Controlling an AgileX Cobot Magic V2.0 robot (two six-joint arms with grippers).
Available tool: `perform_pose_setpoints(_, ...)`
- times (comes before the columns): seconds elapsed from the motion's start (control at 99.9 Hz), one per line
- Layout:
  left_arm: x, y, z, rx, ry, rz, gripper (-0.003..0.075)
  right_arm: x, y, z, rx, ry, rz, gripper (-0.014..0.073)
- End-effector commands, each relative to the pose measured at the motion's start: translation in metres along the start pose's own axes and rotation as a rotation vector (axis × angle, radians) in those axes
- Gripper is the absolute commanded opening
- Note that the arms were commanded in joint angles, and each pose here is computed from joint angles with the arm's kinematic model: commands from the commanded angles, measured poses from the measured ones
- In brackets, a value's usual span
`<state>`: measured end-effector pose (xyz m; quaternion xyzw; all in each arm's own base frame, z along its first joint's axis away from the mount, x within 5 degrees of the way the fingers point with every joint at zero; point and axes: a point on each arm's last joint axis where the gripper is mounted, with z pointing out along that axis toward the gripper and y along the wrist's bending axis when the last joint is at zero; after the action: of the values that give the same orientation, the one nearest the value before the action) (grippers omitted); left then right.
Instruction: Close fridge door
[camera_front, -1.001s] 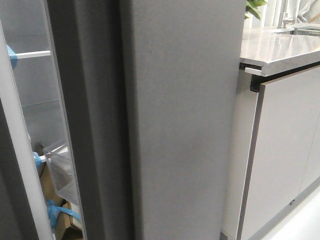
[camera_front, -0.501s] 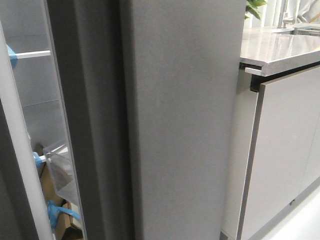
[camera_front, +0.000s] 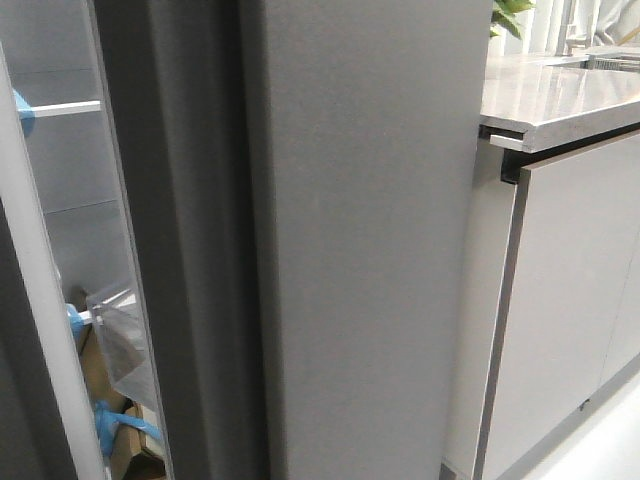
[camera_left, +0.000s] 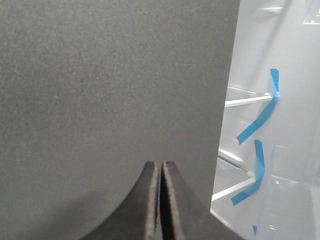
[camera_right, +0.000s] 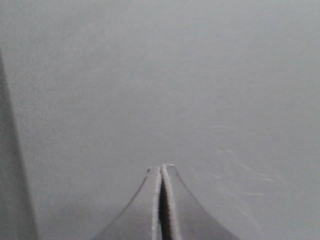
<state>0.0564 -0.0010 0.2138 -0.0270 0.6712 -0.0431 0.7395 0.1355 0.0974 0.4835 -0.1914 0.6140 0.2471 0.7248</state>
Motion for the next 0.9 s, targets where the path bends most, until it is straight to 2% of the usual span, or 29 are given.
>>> perform_pose_setpoints(0.0, 0.004, 0.000, 0.002, 0.007, -0.029, -0.006, -0.0021, -0.017, 0.003, 0.010, -0.014, -0.087, 0.000, -0.0076)
perform_pose_setpoints(0.31, 0.004, 0.000, 0.002, 0.007, -0.029, -0.006, -0.0021, -0.007, 0.005, 0.035, -0.023, -0.039, 0.010, -0.0076)
perform_pose_setpoints(0.891, 0.004, 0.000, 0.002, 0.007, -0.029, -0.006, -0.0021, -0.006, 0.015, 0.042, -0.069, -0.061, 0.023, -0.0076)
